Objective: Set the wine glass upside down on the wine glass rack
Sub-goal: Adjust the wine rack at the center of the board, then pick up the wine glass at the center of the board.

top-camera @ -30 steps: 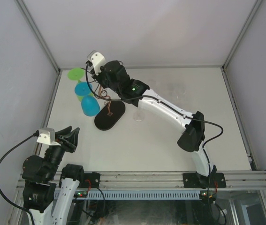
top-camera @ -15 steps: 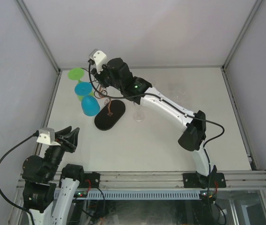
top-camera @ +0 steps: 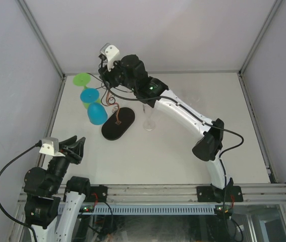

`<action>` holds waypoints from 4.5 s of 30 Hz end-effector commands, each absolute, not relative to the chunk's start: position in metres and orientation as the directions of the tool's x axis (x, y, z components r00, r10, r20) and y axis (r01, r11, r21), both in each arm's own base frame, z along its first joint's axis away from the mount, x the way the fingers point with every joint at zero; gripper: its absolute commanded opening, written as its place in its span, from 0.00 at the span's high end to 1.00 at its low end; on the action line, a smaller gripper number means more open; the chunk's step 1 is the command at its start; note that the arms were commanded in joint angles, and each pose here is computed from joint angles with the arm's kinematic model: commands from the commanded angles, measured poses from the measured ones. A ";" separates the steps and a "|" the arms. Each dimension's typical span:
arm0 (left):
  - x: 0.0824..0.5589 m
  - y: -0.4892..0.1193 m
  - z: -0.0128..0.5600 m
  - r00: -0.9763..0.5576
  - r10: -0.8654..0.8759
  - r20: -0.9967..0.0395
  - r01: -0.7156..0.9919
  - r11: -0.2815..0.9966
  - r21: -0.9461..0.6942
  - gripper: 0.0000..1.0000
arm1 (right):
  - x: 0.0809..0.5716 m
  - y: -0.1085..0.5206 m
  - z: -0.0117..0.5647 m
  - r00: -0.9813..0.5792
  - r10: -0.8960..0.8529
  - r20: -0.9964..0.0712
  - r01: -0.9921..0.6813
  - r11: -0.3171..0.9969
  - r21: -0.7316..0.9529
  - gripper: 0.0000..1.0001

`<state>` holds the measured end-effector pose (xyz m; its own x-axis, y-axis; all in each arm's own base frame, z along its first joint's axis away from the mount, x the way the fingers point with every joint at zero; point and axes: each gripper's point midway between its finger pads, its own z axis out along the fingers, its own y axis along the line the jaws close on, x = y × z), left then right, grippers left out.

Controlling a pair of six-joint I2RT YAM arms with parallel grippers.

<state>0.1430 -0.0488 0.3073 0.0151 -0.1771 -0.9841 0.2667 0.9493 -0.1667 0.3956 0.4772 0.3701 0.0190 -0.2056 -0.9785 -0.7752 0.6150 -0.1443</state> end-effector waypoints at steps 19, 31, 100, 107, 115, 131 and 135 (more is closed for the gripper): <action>0.153 -0.041 0.313 -0.020 -0.224 -0.974 0.201 0.954 -0.223 0.48 | 0.292 0.312 0.462 0.096 0.007 -0.995 -0.675 0.735 -0.060 0.08; 0.166 -0.048 0.311 -0.036 -0.288 -0.957 0.207 0.935 -0.289 0.47 | 0.240 0.241 0.284 -0.270 -0.024 -0.963 -0.575 0.806 0.141 0.00; 0.175 -0.051 0.292 -0.038 -0.277 -0.960 0.220 0.935 -0.278 0.38 | 0.400 0.331 0.156 -0.137 0.083 -0.987 -0.598 0.787 0.150 0.45; 0.175 -0.051 0.292 -0.035 -0.278 -0.960 0.219 0.935 -0.278 0.38 | 0.398 0.328 0.158 -0.135 0.062 -0.989 -0.600 0.789 0.131 0.54; 0.172 -0.051 0.295 -0.020 -0.280 -0.960 0.225 0.934 -0.277 0.37 | 0.378 0.319 0.187 -0.098 0.037 -0.995 -0.605 0.792 0.088 0.55; 0.163 -0.051 0.309 0.040 -0.338 -0.940 0.245 0.916 -0.319 0.13 | 0.286 0.284 0.235 -0.144 0.087 -0.986 -0.597 0.787 0.157 0.56; 0.163 -0.068 0.312 0.008 -0.383 -0.924 0.330 0.873 -0.360 0.08 | 0.266 0.281 0.246 -0.139 0.098 -0.985 -0.600 0.784 0.162 0.56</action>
